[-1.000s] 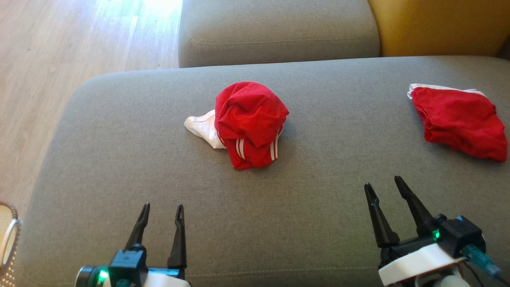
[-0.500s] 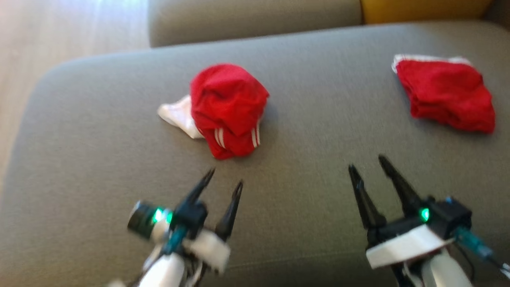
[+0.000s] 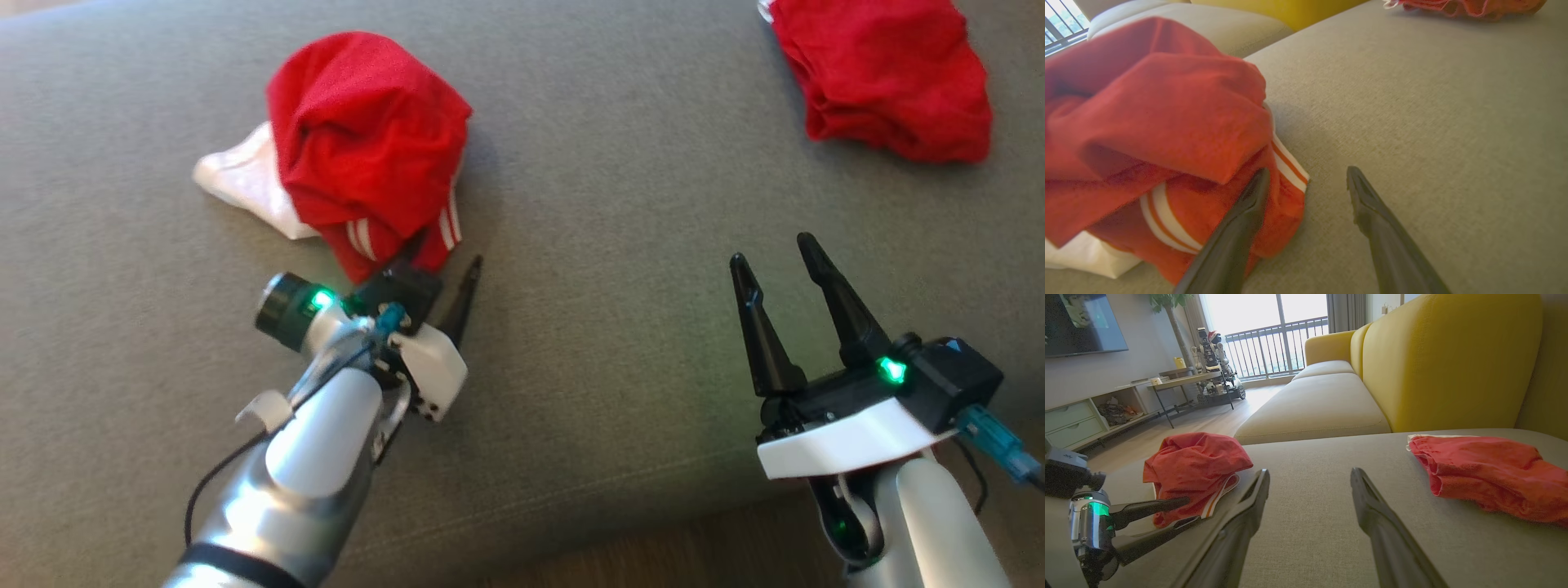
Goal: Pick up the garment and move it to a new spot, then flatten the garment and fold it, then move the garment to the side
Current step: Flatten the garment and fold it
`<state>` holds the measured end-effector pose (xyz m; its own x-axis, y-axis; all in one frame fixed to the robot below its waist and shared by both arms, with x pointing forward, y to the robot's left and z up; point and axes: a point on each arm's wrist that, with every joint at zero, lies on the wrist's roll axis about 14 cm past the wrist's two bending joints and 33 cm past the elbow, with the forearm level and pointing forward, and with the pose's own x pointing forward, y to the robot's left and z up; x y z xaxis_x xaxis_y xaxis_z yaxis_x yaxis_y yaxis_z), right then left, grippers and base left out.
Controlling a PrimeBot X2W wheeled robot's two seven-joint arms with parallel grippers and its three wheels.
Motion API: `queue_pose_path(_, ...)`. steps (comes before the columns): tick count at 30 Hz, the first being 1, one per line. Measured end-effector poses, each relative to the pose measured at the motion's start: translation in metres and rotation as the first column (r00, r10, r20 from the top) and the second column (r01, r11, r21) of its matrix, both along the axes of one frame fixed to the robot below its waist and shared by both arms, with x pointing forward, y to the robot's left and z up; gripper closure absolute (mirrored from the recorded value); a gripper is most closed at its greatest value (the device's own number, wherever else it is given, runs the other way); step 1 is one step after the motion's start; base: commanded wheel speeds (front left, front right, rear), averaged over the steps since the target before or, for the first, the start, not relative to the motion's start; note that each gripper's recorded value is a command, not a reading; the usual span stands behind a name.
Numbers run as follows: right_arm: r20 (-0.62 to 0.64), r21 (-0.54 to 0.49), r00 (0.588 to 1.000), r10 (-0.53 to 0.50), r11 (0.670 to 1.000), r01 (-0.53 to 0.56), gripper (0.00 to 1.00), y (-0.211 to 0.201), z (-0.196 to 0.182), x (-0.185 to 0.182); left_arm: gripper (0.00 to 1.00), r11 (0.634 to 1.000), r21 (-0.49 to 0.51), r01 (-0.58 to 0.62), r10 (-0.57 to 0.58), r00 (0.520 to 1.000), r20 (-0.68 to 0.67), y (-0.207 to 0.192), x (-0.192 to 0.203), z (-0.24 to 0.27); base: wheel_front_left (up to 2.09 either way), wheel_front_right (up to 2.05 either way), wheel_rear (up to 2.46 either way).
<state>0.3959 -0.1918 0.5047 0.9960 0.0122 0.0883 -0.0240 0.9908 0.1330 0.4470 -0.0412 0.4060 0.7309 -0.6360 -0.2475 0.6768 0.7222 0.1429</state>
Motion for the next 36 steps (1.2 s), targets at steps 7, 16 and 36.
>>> queue_pose_path(7, -0.019, -0.003, 0.999, -0.033, 0.999, 0.033, 0.0, -0.011, -0.005, -0.004, 0.0, 0.996, 0.086, -0.033, 0.04, 0.996, -0.077, 0.003, 0.01, -0.028, 0.0, 0.0, 0.0)
queue_pose_path(16, -0.008, -0.004, 0.999, -0.04, 0.999, 0.04, 0.0, -0.013, -0.001, -0.006, 1.0, 0.993, 0.105, -0.054, 0.063, 0.994, -0.091, 0.004, 0.016, -0.028, 0.0, 0.0, 0.0)
queue_pose_path(36, 0.111, 0.077, 0.988, -0.11, 0.992, 0.102, 0.0, -0.032, 0.041, -0.043, 1.0, 0.897, -0.438, -0.054, -0.031, 0.982, -0.186, -0.055, 0.037, 0.125, 0.0, 0.0, 0.0)
